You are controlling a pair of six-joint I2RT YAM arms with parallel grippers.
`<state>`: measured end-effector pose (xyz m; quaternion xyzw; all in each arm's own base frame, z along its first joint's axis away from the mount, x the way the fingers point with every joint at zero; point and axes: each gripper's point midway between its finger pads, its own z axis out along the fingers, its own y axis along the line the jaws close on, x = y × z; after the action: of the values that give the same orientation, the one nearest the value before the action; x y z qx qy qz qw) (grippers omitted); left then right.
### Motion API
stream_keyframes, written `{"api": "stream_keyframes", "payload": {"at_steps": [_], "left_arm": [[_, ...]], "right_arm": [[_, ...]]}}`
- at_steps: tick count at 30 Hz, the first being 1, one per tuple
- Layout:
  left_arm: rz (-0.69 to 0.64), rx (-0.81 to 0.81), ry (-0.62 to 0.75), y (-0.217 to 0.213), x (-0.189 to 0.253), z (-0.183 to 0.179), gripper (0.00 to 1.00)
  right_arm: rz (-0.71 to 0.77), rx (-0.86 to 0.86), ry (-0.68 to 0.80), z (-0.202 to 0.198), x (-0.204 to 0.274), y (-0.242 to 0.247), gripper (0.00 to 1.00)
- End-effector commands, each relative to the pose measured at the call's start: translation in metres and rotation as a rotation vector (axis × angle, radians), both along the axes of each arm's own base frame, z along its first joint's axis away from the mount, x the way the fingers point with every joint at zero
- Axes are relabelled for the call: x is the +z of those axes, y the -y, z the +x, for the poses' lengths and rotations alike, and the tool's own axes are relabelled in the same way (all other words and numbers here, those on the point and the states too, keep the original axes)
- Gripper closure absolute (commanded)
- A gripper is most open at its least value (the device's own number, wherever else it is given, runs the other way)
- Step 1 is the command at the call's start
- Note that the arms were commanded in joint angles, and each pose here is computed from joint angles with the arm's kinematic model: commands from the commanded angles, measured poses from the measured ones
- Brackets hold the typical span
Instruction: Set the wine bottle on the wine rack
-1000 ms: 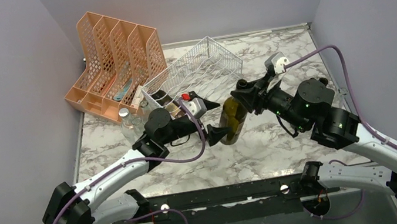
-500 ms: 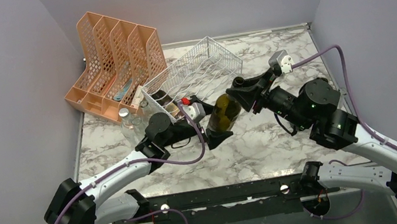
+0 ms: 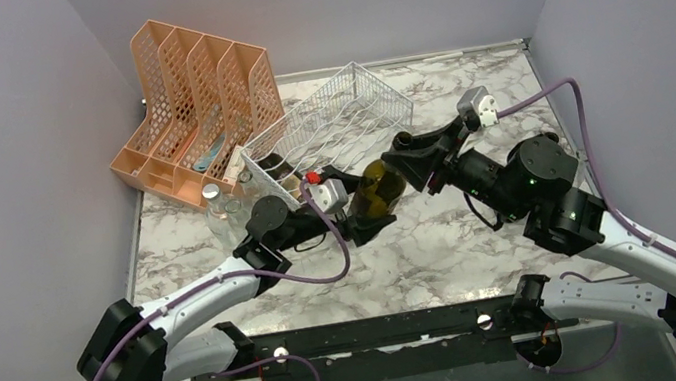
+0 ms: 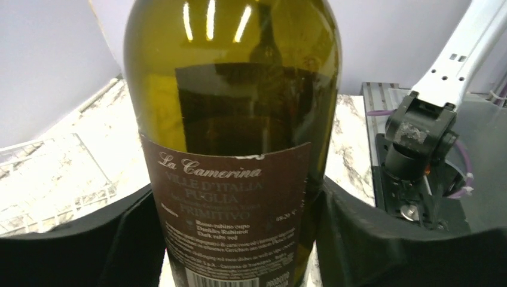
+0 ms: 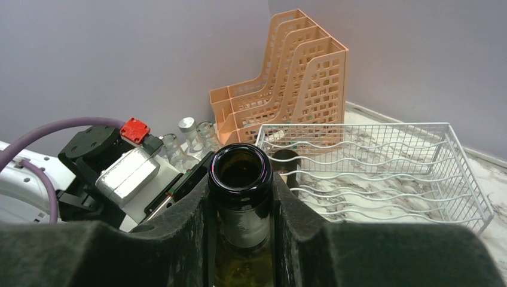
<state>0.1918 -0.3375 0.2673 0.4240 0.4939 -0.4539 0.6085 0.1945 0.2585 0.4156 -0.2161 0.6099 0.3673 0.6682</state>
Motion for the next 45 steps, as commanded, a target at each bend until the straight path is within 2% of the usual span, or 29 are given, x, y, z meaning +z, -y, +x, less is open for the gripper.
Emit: {"api": "stream_keyframes", "payload": {"at_steps": [1,2,3,6,8,10,15,19,27,35,37,40,45], "left_arm": [[-0.031,0.033,0.087,0.002,0.012,0.009,0.56],[-0.027,0.027,0.12,0.003,0.015,0.009,0.78],[-0.026,0.032,0.145,0.003,0.018,0.01,0.99],[-0.026,0.108,0.203,-0.001,0.025,0.023,1.0],[-0.022,0.168,0.24,-0.004,0.031,0.035,1.0],[-0.007,0.231,0.284,-0.006,0.033,0.047,1.0],[0.081,0.295,0.507,-0.004,0.038,0.067,1.0],[0.165,0.262,0.816,0.006,0.045,0.068,1.0],[0.27,0.29,1.196,0.023,0.08,0.086,1.0],[0.325,0.227,1.441,0.036,0.109,0.083,1.0],[0.343,0.183,1.492,0.038,0.109,0.077,1.0],[0.368,0.125,1.515,0.039,0.107,0.071,1.0],[0.429,0.069,1.525,0.035,0.095,0.066,1.0]], "right_arm": [[0.17,0.072,0.053,-0.02,0.048,0.005,0.99],[0.162,0.066,0.034,-0.019,0.044,0.006,0.99],[0.148,0.063,0.012,-0.019,0.04,0.007,0.91],[0.092,0.028,-0.071,-0.017,0.027,0.014,0.31],[0.043,-0.014,-0.125,-0.015,0.015,0.022,0.2],[-0.001,-0.042,-0.164,-0.017,0.006,0.033,0.16],[-0.05,-0.109,-0.229,-0.026,-0.006,0.064,0.16],[-0.094,-0.163,-0.256,-0.031,-0.004,0.087,0.19],[-0.211,-0.21,-0.309,-0.039,-0.019,0.111,0.22],[-0.326,-0.266,-0.396,-0.034,-0.05,0.114,0.26],[-0.35,-0.257,-0.406,-0.034,-0.055,0.112,0.31],[-0.393,-0.212,-0.422,-0.038,-0.066,0.103,0.4],[-0.414,-0.137,-0.453,-0.043,-0.087,0.087,0.42]]}}
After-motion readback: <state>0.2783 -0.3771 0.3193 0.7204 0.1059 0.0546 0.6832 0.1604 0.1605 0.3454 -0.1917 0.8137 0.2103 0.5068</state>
